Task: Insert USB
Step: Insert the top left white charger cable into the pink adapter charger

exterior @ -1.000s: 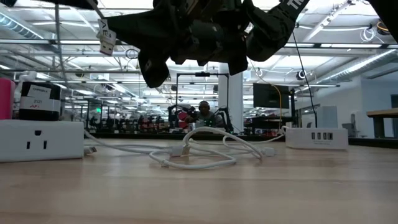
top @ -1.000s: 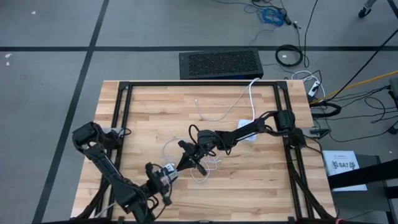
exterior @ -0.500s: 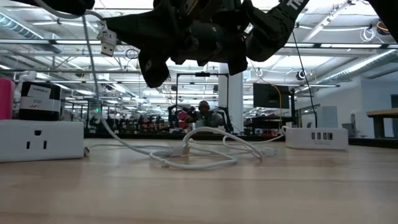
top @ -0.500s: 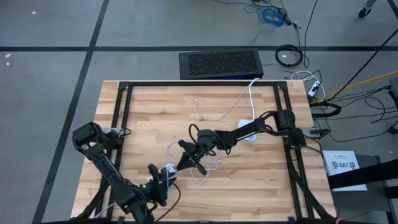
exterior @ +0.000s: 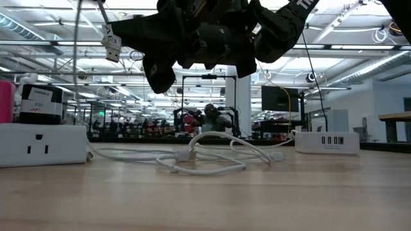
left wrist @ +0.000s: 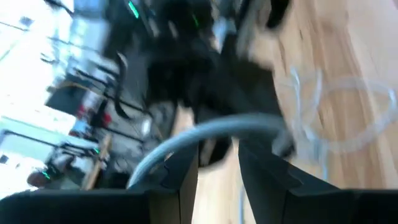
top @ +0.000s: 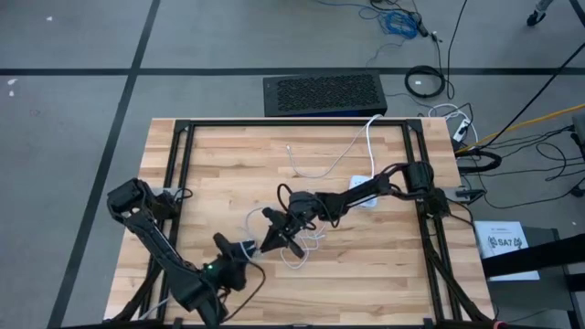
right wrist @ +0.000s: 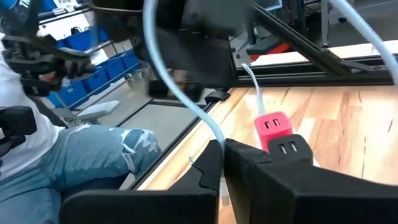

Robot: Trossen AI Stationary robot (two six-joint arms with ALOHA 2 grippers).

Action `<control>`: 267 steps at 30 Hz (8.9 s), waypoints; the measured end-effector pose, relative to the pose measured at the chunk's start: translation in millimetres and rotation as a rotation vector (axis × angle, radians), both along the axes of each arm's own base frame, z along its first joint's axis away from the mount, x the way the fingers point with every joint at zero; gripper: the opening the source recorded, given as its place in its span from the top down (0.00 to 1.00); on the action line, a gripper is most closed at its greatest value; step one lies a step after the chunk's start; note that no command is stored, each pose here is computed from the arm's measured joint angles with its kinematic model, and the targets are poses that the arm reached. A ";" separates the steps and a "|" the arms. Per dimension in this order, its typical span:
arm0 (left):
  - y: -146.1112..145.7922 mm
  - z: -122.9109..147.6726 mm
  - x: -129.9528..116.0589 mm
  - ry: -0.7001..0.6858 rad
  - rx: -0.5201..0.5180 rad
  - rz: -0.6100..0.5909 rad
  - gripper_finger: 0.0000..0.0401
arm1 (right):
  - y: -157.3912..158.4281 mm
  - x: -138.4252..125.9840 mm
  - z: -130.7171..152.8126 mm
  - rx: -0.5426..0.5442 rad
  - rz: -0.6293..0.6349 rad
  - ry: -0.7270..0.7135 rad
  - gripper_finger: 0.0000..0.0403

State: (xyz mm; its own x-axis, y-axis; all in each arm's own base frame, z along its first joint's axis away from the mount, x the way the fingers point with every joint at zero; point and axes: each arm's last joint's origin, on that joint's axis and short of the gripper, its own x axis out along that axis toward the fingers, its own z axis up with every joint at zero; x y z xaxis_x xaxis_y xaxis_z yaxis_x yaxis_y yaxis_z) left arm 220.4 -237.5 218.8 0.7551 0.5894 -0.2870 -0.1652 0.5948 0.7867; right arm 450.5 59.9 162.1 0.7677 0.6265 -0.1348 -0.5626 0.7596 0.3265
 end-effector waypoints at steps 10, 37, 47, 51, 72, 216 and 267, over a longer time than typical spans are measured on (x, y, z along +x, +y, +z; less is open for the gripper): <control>3.3 -16.0 -12.8 0.140 -0.193 0.064 0.69 | 4.4 -0.6 -0.1 -0.007 0.009 -0.004 1.00; -8.3 -8.9 18.4 -0.154 -0.435 0.073 0.96 | 4.4 -1.0 -0.9 -0.011 0.012 -0.003 1.00; -3.4 1.2 10.2 -0.371 -0.568 0.159 0.98 | -0.6 -0.1 5.9 0.027 -0.009 0.004 0.98; -0.1 -1.6 6.5 -0.487 -0.606 0.187 0.98 | -6.8 -3.2 16.4 0.008 -0.055 0.038 0.92; 22.9 2.0 30.4 -0.792 -0.591 0.260 0.98 | 58.9 -59.9 78.6 -0.479 -0.833 0.128 0.63; 49.8 78.1 -5.3 -0.537 -0.771 0.209 0.99 | 72.8 4.5 75.4 -0.372 -0.619 -0.087 0.99; 3.9 59.7 -90.4 -0.486 -0.885 0.027 0.72 | 40.1 51.4 -14.1 -0.121 -0.277 -0.227 1.00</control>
